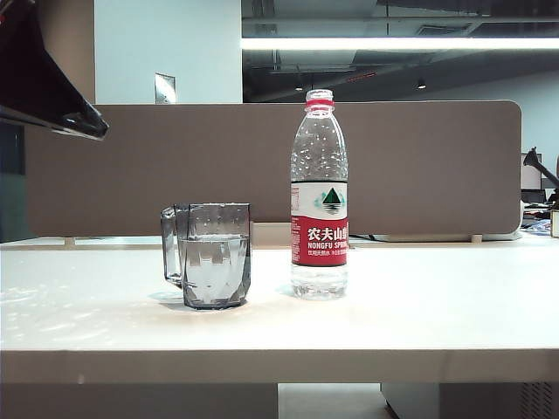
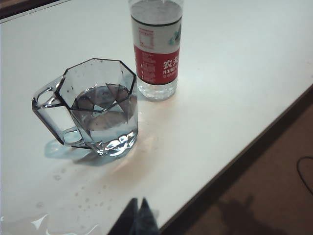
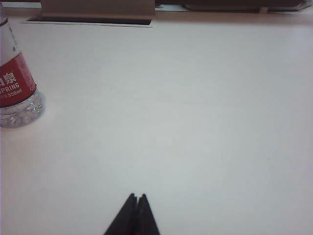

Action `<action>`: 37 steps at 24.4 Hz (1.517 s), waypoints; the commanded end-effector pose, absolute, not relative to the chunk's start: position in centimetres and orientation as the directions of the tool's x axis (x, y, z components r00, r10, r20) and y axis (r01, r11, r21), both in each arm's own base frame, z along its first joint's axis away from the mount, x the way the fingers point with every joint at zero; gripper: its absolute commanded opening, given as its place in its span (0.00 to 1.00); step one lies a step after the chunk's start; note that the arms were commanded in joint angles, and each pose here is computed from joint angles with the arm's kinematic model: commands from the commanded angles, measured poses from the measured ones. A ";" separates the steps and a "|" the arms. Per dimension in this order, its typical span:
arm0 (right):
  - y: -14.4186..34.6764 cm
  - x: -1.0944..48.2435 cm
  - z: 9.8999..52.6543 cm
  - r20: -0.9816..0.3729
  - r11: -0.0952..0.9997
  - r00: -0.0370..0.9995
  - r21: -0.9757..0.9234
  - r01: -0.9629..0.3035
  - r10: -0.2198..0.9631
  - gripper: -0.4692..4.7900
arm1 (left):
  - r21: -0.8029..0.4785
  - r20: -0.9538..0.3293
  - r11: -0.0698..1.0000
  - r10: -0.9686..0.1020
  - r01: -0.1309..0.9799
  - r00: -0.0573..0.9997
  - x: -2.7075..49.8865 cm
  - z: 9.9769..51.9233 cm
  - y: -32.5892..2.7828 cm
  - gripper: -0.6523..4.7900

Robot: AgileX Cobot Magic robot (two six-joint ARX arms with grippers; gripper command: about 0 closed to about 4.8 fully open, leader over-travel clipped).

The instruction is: Pick up the mineral water bottle on the table and pour water into the mug until it's half full.

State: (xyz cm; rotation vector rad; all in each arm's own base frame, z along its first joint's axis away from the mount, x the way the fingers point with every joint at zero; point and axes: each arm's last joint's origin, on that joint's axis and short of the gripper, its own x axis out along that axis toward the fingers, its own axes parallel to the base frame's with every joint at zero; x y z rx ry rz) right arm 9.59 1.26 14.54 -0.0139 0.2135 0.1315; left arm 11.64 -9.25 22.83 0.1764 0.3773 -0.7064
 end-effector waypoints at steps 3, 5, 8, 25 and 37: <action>1.3 9.6 14.4 -0.208 0.992 0.970 0.000 -0.129 0.126 0.08 | 0.030 -0.380 0.748 -0.604 0.663 0.700 11.7 23.0 -9.3 0.12; 1.3 9.6 14.4 -0.208 0.992 0.970 0.000 -0.129 0.126 0.08 | 0.030 -0.380 0.748 -0.604 0.663 0.700 11.7 23.0 -9.3 0.12; 1.3 9.6 14.4 -0.208 0.992 0.970 0.000 -0.129 0.126 0.08 | 0.030 -0.380 0.748 -0.604 0.663 0.700 11.7 23.0 -9.3 0.12; 1.3 9.6 14.4 -0.206 0.992 0.970 0.000 -0.129 0.126 0.08 | -0.065 -0.205 0.934 -0.356 0.350 0.912 11.2 20.9 -3.1 0.12; 1.3 9.6 14.4 -0.205 0.992 0.970 0.000 -0.130 0.127 0.08 | -0.041 -0.015 0.968 -0.249 0.248 0.968 10.2 16.6 -1.3 0.12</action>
